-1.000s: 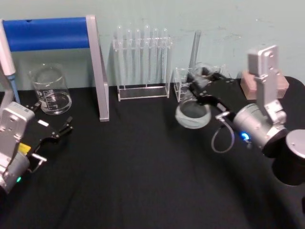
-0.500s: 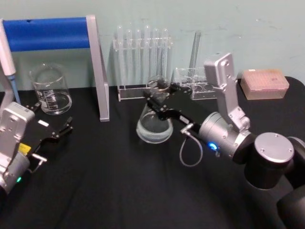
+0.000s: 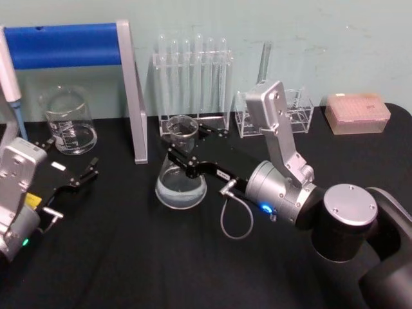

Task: Grasp the erlenmeyer flask with one hand, shake it three times, then place it back.

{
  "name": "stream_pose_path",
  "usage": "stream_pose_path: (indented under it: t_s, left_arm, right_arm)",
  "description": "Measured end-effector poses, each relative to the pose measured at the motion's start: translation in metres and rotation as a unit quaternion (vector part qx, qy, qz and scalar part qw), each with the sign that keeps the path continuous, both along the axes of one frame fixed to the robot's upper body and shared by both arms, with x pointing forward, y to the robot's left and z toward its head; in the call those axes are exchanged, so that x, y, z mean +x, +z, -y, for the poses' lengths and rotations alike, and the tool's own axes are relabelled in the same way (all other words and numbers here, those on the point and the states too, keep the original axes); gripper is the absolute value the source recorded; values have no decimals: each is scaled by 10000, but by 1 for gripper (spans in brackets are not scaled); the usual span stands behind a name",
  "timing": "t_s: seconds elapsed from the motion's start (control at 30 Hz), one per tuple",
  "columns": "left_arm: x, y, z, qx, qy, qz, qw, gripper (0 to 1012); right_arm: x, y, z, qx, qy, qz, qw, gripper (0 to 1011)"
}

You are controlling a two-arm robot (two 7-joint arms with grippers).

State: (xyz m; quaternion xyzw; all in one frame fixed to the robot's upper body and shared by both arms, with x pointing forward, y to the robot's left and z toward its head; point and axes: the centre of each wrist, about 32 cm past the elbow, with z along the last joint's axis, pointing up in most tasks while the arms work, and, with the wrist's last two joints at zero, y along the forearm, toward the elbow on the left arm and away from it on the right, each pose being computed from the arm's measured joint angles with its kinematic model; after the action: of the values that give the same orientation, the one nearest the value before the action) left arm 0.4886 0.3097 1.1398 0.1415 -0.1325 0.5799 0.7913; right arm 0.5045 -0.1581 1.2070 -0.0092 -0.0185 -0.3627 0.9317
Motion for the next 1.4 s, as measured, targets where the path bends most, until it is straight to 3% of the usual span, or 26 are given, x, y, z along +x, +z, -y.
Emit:
stream_pose_path:
  t_s: [0.37, 0.7, 1.1, 1.4]
  left_arm:
    - [0, 0, 0, 0, 0, 0, 10000, 1001]
    - [0, 0, 0, 0, 0, 0, 10000, 1001]
    - [0, 0, 0, 0, 0, 0, 10000, 1001]
    - [0, 0, 0, 0, 0, 0, 10000, 1001]
  right_arm:
    - [23, 9, 34, 4, -116, 3, 9999, 449]
    - [82, 39, 311, 38, -727, 68, 9973, 449]
    - [85, 66, 664, 20, -1397, 136, 9901, 449]
    - [73, 78, 828, -1, -1721, 176, 9849, 449]
